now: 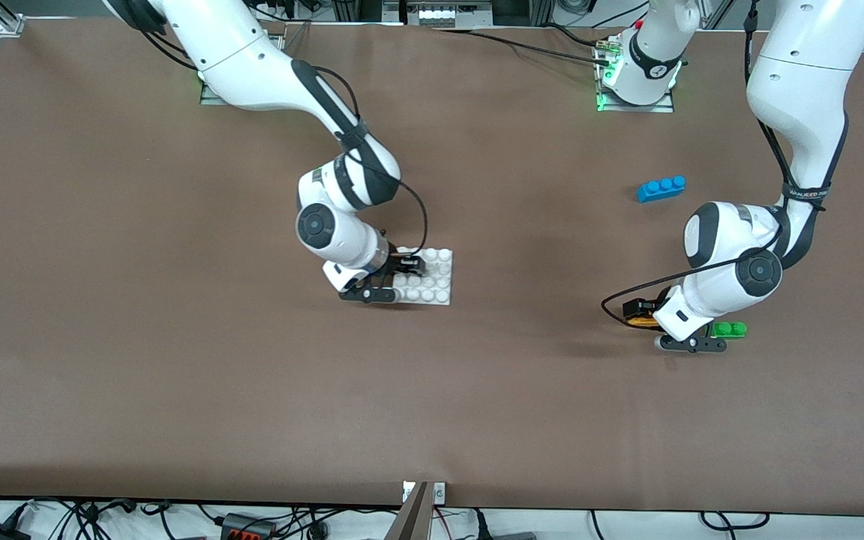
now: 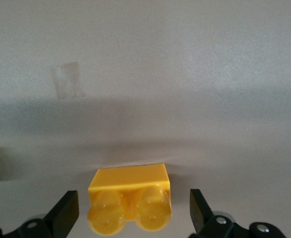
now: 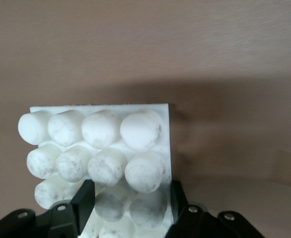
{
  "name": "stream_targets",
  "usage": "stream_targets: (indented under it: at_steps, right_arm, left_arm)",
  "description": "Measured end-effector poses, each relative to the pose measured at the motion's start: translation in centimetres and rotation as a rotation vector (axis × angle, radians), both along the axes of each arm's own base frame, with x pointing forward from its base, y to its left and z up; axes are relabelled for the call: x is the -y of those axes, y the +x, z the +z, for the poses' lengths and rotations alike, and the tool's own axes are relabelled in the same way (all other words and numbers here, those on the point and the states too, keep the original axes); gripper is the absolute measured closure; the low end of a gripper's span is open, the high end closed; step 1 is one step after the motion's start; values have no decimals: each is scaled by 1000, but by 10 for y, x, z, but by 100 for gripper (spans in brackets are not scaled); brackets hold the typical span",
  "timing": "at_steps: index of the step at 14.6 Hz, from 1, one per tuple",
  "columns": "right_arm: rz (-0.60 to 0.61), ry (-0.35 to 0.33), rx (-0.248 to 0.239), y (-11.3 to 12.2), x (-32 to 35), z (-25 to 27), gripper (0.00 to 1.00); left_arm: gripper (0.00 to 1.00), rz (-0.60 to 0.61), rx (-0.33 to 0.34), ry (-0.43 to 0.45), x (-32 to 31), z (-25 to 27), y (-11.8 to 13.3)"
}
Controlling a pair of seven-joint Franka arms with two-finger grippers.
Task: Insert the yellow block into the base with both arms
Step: 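Slide the plate toward the table middle while the left gripper holds the block, then open the right gripper off the plate while the left gripper lifts the block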
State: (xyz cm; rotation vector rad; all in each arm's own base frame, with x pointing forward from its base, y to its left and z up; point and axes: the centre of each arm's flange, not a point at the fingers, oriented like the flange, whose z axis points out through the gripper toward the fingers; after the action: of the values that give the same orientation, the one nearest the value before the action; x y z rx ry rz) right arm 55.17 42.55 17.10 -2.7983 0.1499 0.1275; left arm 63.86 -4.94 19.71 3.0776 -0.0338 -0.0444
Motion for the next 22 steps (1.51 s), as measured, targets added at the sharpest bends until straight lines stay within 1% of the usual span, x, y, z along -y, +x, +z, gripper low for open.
stream_targets:
  at_steps: [4,6,7,8,9,10,11,12,13,15,16,17,19,22]
  right_arm:
    - [19,27,31,-13,-47,0,34]
    - [30,34,39,-20,-59,0,34]
    - [32,36,41,-21,-62,0,36]
    - [33,37,42,-22,-64,0,36]
    - [32,37,41,-23,-65,-1,30]
    - [29,39,44,-24,-67,-1,22]
    - [28,40,45,-25,-70,1,13]
    - [28,44,49,-25,-71,3,4]
    - [26,49,56,-23,-72,8,0]
    - [26,59,67,-15,-73,26,0]
    - [29,56,63,-11,-70,40,0]
    - [31,44,55,-3,-62,57,0]
    - [34,-8,41,18,-31,98,0]
    - [55,-143,11,42,34,164,0]
  left_arm:
    - [6,-4,3,2,0,-3,-2]
    - [15,-5,4,2,0,-3,-2]
    - [15,-5,4,2,0,-3,-2]
    - [20,-5,4,2,0,-3,-2]
    - [25,-6,4,3,0,-3,-2]
    - [25,-6,4,3,1,-3,-2]
    - [28,-6,5,3,1,-3,-2]
    - [28,-6,5,3,1,-3,-2]
    - [29,-7,5,3,1,-3,-2]
    - [29,-8,5,2,1,-2,-2]
    - [29,-9,5,1,3,-2,-2]
    - [29,-14,3,-1,5,-1,-2]
    - [29,-27,-1,-6,14,5,-2]
    - [29,-69,-4,-27,44,25,-3]
